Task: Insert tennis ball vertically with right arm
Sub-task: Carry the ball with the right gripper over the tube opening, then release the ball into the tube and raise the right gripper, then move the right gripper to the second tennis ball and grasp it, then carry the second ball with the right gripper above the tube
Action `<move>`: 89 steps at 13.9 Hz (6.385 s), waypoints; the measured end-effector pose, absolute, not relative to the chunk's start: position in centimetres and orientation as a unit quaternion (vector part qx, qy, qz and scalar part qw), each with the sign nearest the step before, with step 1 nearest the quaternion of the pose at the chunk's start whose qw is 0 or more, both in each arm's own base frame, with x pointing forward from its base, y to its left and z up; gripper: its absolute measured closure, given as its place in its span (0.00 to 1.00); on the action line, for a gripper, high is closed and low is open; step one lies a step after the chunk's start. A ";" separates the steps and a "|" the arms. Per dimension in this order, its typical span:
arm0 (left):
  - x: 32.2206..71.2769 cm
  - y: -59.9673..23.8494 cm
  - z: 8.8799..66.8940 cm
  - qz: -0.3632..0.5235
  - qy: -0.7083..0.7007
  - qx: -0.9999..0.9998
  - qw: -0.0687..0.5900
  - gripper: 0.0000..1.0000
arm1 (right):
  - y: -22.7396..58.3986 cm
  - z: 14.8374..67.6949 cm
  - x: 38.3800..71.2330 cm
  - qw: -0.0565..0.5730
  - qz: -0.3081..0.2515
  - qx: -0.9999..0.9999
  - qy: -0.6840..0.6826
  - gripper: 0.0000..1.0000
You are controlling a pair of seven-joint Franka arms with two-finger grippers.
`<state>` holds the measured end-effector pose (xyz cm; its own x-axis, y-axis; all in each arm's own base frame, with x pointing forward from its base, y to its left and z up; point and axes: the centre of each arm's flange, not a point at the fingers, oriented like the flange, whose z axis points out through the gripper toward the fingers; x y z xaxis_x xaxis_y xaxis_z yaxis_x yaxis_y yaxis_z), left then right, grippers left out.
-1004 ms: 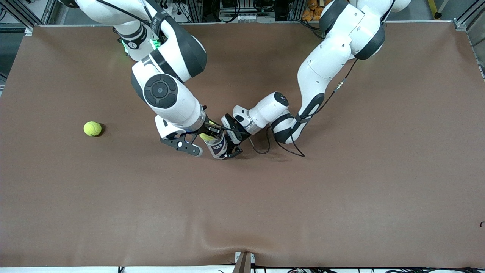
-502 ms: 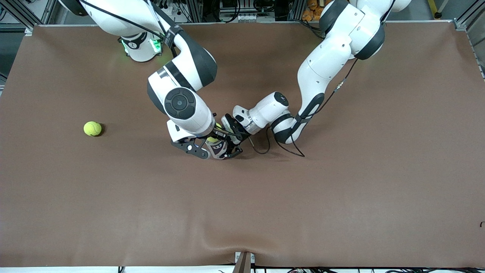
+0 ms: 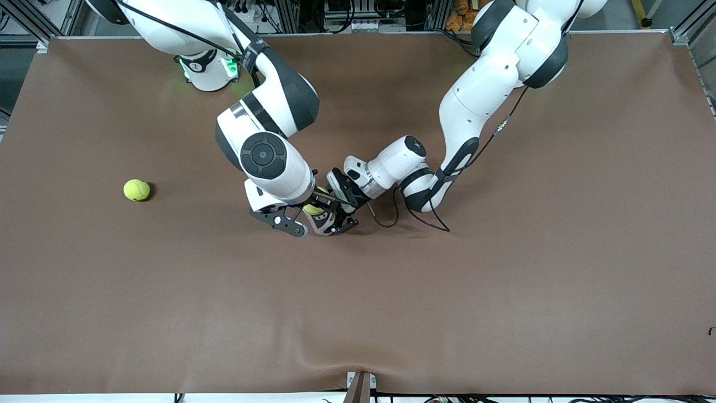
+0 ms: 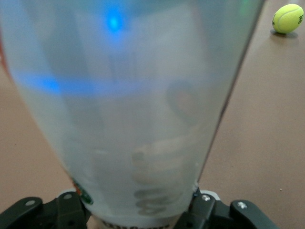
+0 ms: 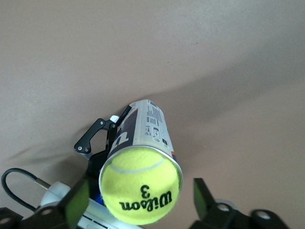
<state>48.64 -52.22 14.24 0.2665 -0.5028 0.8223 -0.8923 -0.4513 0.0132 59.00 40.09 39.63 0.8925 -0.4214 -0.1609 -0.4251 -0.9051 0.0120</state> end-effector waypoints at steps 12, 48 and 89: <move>48.6 -52.2 14.2 0.393 -0.461 0.755 0.248 0.26 | 22.3 47.7 67.9 0.008 0.007 -0.989 0.145 0.00; 48.6 -52.1 14.0 0.393 -0.462 0.756 0.248 0.00 | -16.8 20.2 49.8 -0.025 0.135 -0.991 -0.004 0.33; 48.8 -51.9 14.0 0.394 -0.461 0.756 0.247 0.06 | 40.9 44.8 58.7 -0.003 0.089 -0.953 0.289 0.37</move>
